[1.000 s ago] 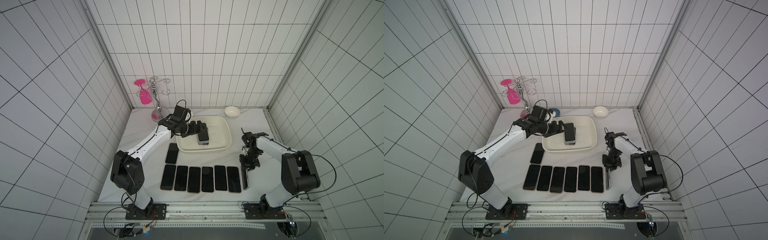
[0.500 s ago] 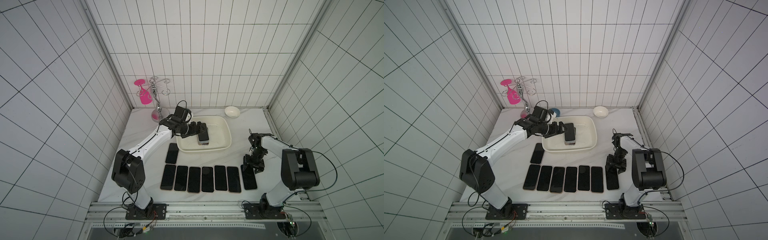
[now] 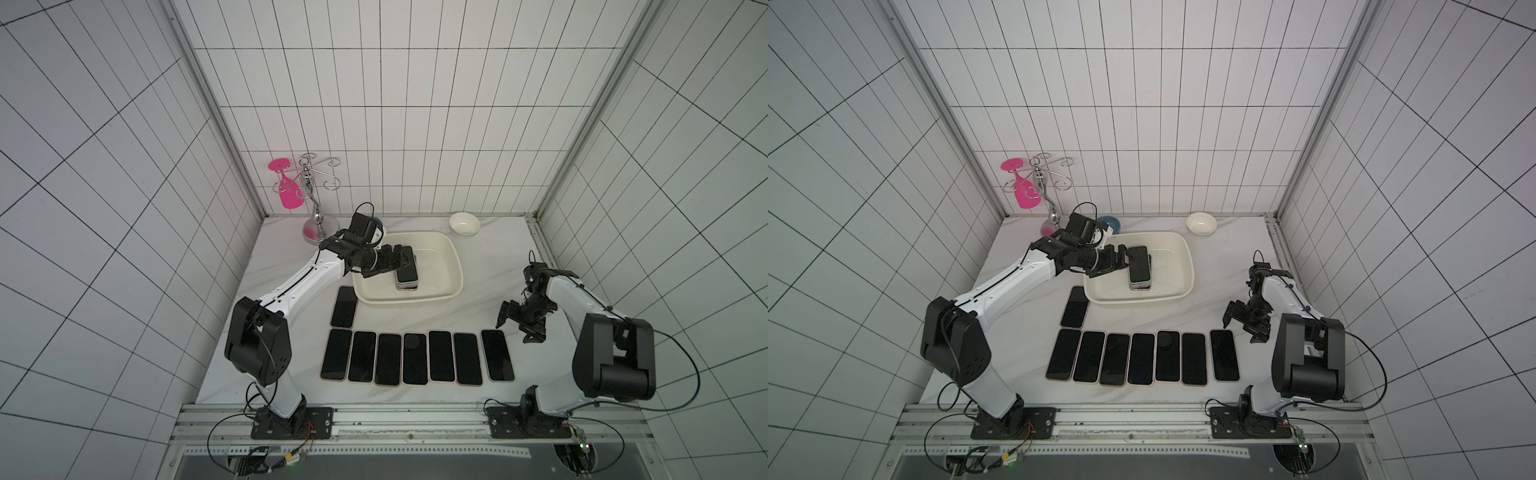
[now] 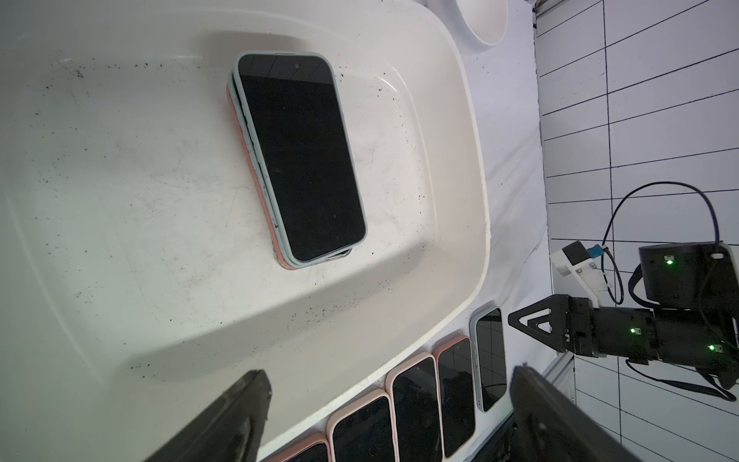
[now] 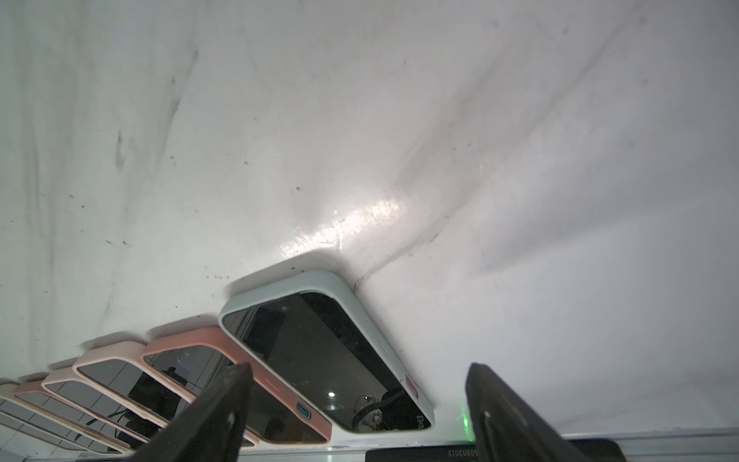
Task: Take the phone out of the storage box
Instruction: Place the phone at the center of the board.
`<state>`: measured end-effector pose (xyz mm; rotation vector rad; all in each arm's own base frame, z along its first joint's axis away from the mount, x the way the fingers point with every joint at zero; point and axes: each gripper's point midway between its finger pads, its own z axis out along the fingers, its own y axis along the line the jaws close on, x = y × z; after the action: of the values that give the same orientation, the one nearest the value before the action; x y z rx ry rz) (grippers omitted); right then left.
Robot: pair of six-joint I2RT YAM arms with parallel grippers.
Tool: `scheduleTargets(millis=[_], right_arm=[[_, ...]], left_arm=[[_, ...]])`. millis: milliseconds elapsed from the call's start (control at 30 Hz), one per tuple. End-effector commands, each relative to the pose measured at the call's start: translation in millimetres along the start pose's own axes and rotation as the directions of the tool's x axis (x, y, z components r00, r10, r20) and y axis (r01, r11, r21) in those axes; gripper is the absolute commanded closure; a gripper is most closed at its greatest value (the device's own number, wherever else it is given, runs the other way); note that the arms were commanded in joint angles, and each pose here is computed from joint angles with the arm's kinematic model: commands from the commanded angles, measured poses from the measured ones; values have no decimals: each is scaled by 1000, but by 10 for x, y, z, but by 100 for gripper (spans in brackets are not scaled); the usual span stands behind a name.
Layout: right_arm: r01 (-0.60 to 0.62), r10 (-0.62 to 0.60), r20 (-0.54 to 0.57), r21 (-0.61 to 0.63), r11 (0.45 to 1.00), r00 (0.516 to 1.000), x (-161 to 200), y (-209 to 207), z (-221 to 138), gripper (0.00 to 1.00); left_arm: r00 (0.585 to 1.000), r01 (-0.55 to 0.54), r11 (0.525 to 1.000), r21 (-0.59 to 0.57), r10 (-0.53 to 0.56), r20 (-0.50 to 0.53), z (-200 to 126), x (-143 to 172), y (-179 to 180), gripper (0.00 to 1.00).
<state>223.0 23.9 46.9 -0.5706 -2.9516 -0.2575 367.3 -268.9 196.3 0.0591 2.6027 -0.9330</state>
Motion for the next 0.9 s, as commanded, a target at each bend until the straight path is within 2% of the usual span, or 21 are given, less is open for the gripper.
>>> scheduleTargets(millis=[0, 200, 867], right_arm=[[-65, 63, -36, -45, 997, 997, 64, -2, 163, 28], [-97, 88, -84, -106, 990, 993, 124, 91, 326, 34], [-135, 117, -118, -155, 979, 986, 436, 196, 458, 35]], left_arm=[[1000, -17, 1000, -11, 17, 21, -16, -34, 19, 2], [1000, -14, 1000, -13, 14, 13, -8, 12, 56, 2], [1000, 1, 1000, -29, -1, 5, 25, 65, 131, 2]])
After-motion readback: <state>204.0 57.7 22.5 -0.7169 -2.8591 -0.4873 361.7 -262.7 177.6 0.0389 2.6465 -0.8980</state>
